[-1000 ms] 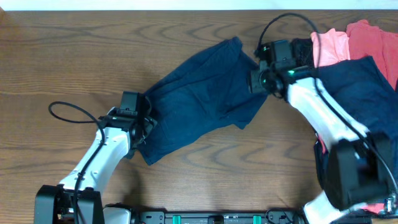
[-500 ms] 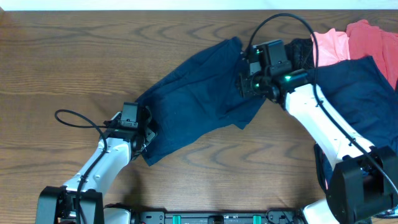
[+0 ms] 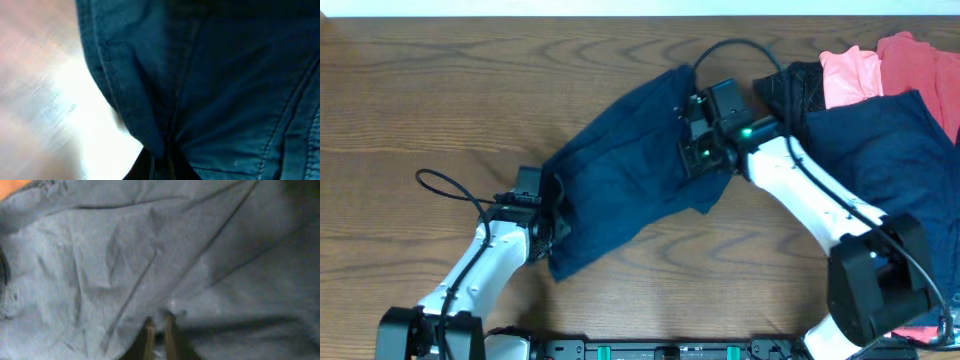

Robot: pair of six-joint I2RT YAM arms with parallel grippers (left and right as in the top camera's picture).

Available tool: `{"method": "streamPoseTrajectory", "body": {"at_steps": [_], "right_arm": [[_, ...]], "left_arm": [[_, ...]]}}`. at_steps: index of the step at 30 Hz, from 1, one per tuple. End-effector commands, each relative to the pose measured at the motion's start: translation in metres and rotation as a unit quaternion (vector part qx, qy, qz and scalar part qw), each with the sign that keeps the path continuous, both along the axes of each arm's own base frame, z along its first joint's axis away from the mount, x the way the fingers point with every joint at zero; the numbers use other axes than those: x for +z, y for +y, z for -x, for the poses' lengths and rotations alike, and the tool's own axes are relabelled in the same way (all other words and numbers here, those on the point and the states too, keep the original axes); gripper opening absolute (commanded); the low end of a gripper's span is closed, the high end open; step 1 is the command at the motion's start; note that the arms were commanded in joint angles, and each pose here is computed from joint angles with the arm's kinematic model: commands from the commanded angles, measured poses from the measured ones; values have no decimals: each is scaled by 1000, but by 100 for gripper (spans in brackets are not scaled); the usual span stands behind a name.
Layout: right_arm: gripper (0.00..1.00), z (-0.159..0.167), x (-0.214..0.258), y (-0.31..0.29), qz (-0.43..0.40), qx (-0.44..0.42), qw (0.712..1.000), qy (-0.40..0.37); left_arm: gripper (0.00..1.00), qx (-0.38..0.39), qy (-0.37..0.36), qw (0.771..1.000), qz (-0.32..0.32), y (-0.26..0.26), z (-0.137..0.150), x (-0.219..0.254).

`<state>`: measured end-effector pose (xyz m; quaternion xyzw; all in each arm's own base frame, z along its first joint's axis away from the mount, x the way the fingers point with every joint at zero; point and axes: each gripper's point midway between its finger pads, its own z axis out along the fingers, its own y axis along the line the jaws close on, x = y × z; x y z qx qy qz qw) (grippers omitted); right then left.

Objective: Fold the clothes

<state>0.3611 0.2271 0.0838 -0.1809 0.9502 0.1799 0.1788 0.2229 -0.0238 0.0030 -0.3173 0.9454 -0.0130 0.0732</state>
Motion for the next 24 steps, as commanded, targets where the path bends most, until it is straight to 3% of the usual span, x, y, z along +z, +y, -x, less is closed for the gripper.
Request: {"method": "streamPoseTrajectory", "body": {"at_steps": [1, 11, 19, 21, 24], "right_arm": [[1, 25, -13, 32, -30, 50, 997, 40], [1, 110, -82, 116, -57, 184, 970, 148], [2, 159, -91, 196, -128, 265, 947, 128], [13, 161, -85, 207, -135, 276, 945, 111], [22, 140, -80, 205, -117, 247, 957, 93]], "left_arm": [[6, -58, -3, 998, -10, 1, -4, 26], [6, -81, -53, 995, -11, 0, -10, 132], [6, -88, -149, 985, 20, -11, -26, 193], [6, -88, -152, 984, 20, -11, -27, 195], [6, -88, -146, 985, 20, -11, -25, 192]]}}
